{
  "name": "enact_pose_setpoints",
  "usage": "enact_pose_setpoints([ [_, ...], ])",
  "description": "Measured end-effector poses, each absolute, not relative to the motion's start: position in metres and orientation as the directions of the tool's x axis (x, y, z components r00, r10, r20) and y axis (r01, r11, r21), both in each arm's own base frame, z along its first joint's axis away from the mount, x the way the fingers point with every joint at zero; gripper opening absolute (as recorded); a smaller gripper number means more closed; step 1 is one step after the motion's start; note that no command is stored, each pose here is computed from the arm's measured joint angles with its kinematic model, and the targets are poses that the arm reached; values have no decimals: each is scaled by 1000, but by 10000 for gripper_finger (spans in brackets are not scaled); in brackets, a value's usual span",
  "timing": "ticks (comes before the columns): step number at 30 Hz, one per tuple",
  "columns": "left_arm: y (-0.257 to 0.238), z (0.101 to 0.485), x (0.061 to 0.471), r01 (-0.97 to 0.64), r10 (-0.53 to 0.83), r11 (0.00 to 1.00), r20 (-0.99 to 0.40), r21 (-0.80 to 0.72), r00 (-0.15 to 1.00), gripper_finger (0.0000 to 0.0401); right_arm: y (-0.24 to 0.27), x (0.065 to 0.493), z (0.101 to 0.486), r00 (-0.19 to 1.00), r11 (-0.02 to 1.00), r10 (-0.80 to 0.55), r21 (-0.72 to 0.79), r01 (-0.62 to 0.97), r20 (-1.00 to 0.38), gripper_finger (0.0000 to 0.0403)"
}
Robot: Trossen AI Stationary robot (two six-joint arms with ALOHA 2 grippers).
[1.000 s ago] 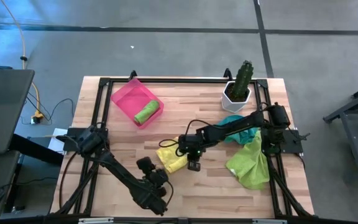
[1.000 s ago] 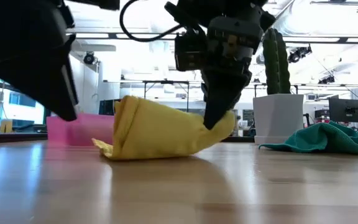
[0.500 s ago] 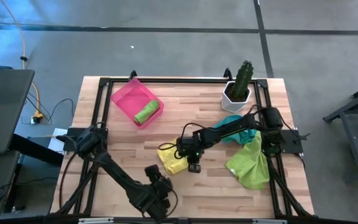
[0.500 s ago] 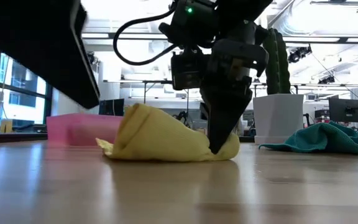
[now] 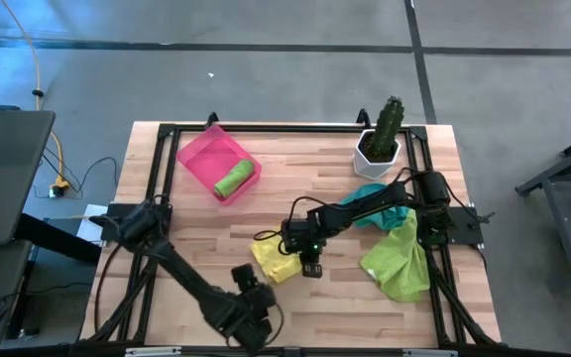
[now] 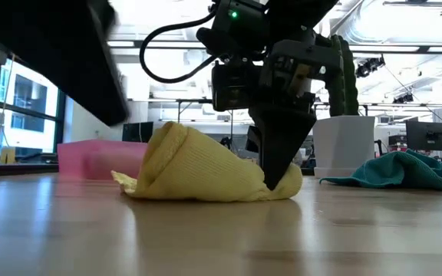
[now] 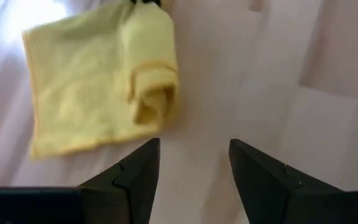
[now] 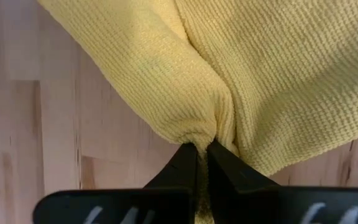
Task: Roll microfiber towels into tight, uniform cylinder then place into a basket
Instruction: Roll the yellow microfiber cloth
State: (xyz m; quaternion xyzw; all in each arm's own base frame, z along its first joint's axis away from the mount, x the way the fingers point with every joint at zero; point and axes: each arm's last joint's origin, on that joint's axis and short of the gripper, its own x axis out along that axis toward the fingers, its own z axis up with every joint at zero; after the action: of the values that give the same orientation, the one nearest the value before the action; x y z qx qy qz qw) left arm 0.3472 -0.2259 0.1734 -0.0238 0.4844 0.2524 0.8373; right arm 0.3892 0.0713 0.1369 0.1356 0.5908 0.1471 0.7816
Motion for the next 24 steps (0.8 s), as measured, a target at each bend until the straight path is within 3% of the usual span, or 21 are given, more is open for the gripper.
enact_pose_setpoints([
  [6, -238, 172, 315, -543, 429, 821, -816, 174, 388, 183, 71, 390, 137, 266, 919, 391, 387, -67, -881, 3],
  [13, -226, 165, 266, -563, 448, 821, -718, 95, 533, 183, 72, 393, 138, 293, 910, 395, 414, 4, -871, 3],
  [21, -184, 145, 292, -428, 288, 896, -584, -115, 759, 183, 68, 393, 138, 290, 888, 399, 445, 114, -870, 3],
  [24, -175, 149, 303, -390, 290, 916, -520, -92, 804, 183, 66, 392, 137, 277, 885, 397, 445, 135, -875, 3],
])
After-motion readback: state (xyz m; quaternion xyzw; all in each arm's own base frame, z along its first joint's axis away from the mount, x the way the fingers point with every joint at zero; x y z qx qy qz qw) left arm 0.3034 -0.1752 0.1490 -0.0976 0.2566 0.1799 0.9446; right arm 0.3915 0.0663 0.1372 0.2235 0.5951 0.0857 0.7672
